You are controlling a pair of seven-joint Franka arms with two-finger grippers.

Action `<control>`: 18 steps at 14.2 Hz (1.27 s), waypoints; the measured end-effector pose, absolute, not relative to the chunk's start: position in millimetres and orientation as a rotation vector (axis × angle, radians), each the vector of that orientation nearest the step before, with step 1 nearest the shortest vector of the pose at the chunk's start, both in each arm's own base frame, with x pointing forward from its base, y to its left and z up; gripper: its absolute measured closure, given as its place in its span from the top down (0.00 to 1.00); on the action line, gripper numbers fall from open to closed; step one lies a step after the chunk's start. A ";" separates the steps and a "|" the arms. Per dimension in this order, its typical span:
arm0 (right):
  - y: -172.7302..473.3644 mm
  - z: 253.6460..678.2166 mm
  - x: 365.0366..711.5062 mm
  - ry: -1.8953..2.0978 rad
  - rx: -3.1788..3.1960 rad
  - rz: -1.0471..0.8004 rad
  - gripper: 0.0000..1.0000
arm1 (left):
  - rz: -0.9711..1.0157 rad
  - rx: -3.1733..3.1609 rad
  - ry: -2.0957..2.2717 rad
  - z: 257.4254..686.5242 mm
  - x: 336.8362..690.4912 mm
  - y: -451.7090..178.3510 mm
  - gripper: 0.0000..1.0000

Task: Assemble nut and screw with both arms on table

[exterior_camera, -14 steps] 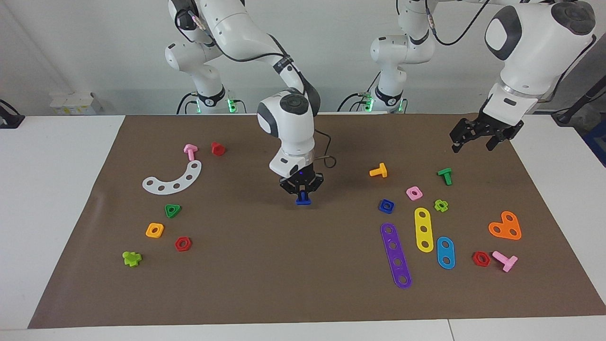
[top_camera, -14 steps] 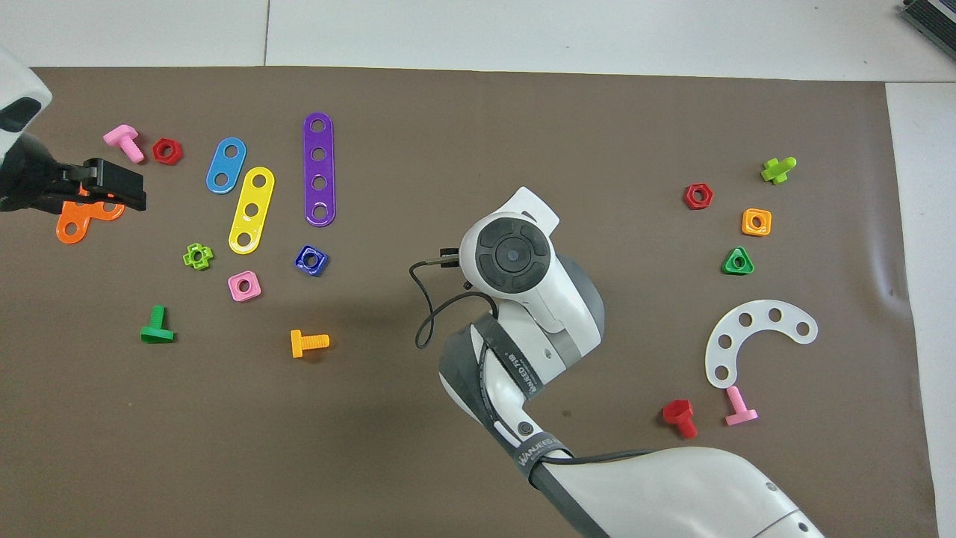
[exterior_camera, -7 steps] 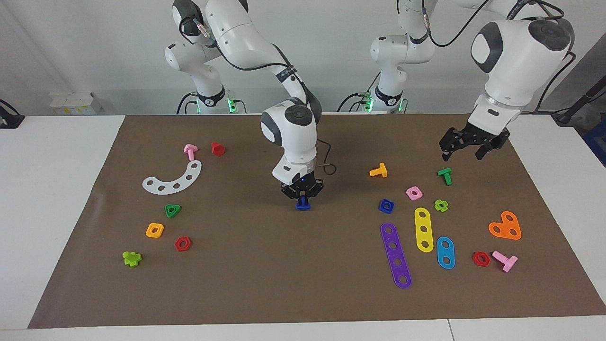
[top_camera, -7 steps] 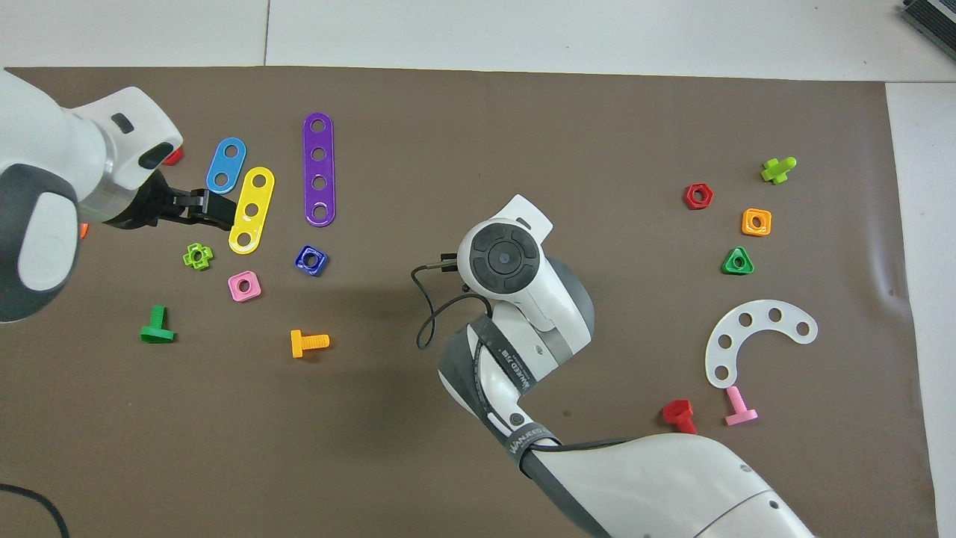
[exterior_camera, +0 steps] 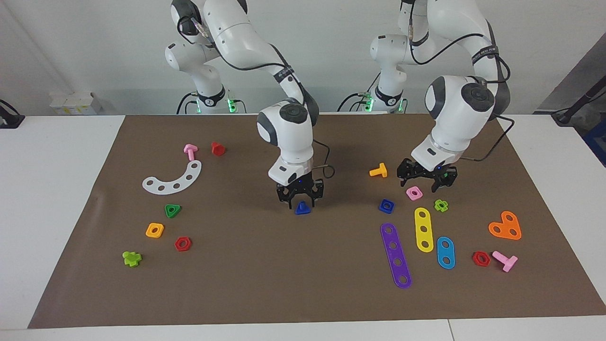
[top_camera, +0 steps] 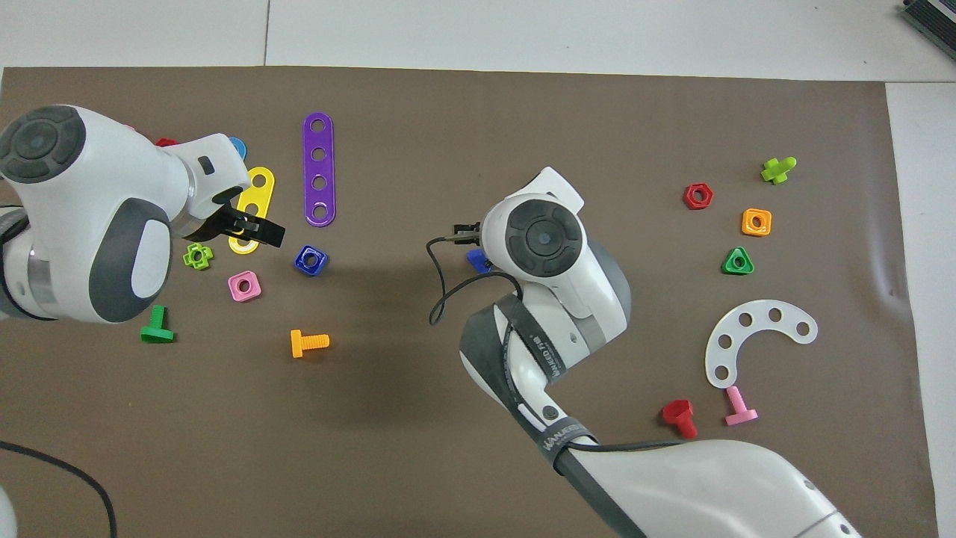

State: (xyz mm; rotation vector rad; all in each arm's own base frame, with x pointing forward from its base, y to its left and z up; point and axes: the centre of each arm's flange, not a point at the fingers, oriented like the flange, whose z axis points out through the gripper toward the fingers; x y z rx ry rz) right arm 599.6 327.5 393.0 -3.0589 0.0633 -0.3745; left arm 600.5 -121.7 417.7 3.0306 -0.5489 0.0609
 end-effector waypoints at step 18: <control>0.0 645.7 543.0 0.140 -3.131 0.001 1.00 | -0.025 2.942 -0.898 293.5 580.1 -172.8 0.85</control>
